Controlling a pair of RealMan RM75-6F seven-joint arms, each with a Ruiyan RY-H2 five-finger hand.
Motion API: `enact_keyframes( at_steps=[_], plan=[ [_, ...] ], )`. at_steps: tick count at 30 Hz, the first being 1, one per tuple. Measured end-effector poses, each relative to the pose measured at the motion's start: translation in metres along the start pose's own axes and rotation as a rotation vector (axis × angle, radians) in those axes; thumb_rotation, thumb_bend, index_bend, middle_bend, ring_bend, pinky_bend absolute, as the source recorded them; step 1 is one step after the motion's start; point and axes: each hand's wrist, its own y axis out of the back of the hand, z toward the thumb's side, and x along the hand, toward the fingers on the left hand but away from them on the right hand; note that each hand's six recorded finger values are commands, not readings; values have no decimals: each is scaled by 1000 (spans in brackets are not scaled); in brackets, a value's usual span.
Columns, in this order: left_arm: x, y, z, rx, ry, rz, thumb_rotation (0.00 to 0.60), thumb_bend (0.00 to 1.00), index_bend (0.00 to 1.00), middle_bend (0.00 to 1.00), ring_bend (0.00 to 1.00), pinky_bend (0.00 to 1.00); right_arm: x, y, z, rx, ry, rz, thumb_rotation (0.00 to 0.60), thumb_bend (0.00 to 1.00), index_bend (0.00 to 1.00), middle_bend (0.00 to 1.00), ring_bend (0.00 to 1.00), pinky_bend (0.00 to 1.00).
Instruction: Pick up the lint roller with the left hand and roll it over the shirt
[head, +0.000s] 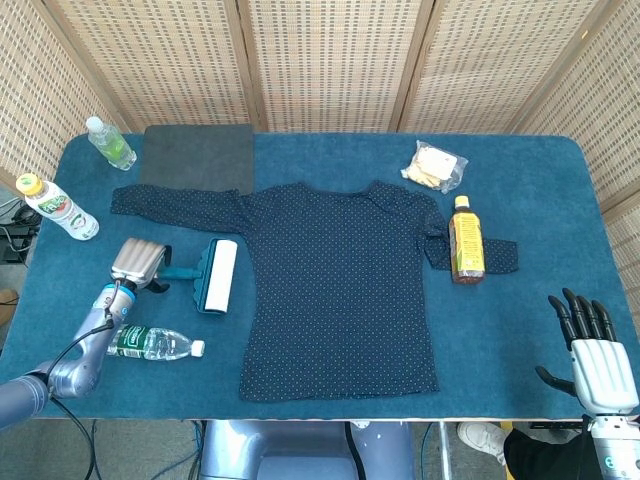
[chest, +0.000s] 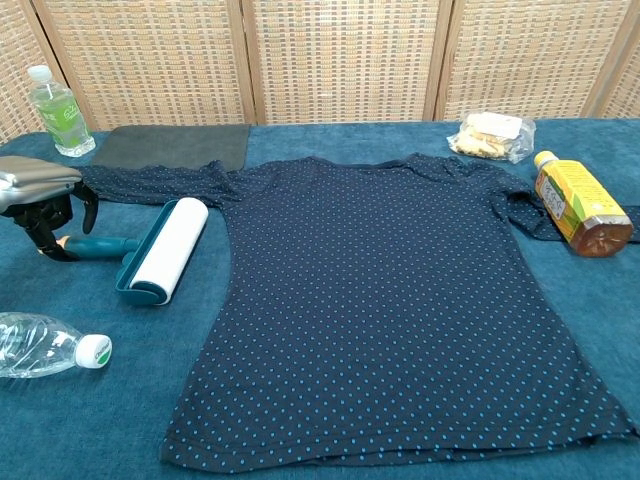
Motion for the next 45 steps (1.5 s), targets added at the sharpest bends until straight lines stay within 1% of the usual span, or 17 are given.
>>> enact_keyframes(
  at_steps=[7,8,11,18,22,34,35,36,38,41,43,45],
  plan=[
    [5,-2,6,11,0,13,600,237,495,836,650,641,0,-1,-1,1,-1,3,600,86,0,0,0,0],
    [6,-2,7,16,0,13,600,247,494,836,650,641,0,-1,-1,2,-1,4,600,85,0,0,0,0],
    [7,-4,9,14,-1,11,600,329,492,836,651,641,0,-2,0,3,1,6,600,85,0,0,0,0],
    [10,-9,14,14,-6,0,600,341,494,836,650,641,0,-4,-1,2,-2,12,600,85,0,0,0,0],
    [13,-11,17,16,-4,-1,600,383,500,836,650,641,0,-5,-1,3,-2,16,600,85,0,0,0,0],
    [15,-18,22,29,-7,-23,600,375,470,836,650,638,0,-5,0,-1,0,17,600,86,0,0,0,0],
    [15,-18,23,30,-7,-24,600,377,480,836,650,638,0,-5,0,-2,1,17,600,86,0,0,0,0],
    [14,-19,23,31,-8,-25,600,392,516,836,650,638,0,-5,0,-2,1,17,600,86,0,0,0,0],
    [14,-20,24,35,-9,-27,600,483,627,836,650,639,0,-5,1,-3,3,16,600,85,0,0,0,0],
    [14,-21,26,32,-10,-26,600,603,764,836,650,639,0,-4,1,-5,4,12,600,85,0,0,0,0],
    [14,-20,26,32,-11,-21,600,622,829,836,650,639,0,-3,1,-7,4,8,600,86,0,0,0,0],
    [14,-16,27,30,-12,-8,600,627,858,836,650,639,0,-2,0,-11,4,4,600,86,0,0,0,0]
  ],
)
